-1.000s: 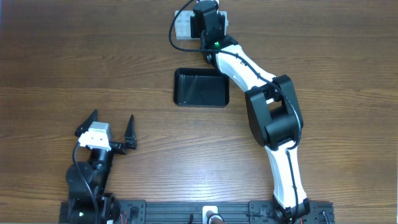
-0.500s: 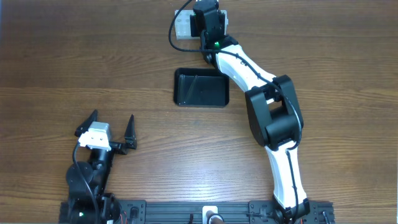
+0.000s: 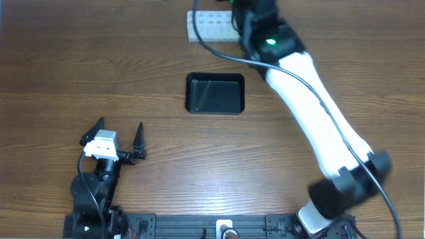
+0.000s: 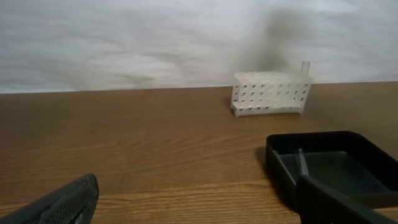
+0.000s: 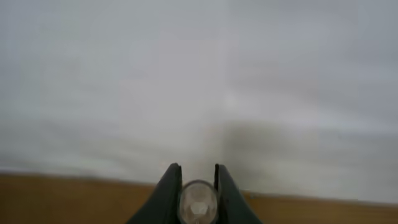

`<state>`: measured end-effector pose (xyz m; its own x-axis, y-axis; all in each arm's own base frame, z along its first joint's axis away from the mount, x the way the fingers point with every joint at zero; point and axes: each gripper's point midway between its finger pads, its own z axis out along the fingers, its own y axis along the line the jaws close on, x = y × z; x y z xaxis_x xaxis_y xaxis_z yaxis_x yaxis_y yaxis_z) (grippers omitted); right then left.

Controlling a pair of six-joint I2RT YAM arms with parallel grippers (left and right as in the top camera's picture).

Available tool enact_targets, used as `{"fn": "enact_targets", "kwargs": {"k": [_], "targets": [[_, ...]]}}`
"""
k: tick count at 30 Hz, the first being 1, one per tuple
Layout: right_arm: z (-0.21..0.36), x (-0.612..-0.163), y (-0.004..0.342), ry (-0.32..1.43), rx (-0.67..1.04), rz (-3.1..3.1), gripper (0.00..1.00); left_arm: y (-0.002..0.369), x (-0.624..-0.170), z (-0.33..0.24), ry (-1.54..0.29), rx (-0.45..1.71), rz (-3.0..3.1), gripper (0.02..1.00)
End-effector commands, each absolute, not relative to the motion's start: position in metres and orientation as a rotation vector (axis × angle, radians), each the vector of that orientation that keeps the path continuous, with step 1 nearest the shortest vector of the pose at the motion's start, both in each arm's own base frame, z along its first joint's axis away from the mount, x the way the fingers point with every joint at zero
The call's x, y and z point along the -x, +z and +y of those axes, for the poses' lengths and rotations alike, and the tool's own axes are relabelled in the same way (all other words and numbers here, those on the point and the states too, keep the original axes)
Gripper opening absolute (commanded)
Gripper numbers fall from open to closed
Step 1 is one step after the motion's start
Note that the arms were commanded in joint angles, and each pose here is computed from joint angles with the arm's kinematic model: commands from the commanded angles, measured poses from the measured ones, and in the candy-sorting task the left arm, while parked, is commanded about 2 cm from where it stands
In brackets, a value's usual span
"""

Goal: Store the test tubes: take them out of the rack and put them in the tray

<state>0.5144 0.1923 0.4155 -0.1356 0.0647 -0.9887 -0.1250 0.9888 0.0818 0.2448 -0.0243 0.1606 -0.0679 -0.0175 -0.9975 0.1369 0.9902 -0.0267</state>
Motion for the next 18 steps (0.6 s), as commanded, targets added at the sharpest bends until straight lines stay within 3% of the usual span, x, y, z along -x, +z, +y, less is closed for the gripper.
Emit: {"fn": "enact_targets", "kwargs": {"k": [1, 4, 11, 18], "targets": [[0.186, -0.495, 0.388, 0.159, 0.024, 1.852, 0.058, 0.160, -0.244, -0.026, -0.125, -0.112, 1.630, 1.000], [0.192, -0.480, 0.338, 0.216, 0.043, 2.059, 0.023, 0.160, -0.244, -0.026, -0.125, -0.112, 1.630, 1.000], [0.213, -0.442, 0.200, 0.315, 0.176, 2.545, 0.042, 0.160, -0.244, -0.026, -0.125, -0.112, 1.630, 1.000], [0.212, -0.431, 0.130, 0.262, 0.180, 2.758, 0.034, 0.160, -0.244, -0.026, -0.125, -0.112, 1.630, 1.000]]}}
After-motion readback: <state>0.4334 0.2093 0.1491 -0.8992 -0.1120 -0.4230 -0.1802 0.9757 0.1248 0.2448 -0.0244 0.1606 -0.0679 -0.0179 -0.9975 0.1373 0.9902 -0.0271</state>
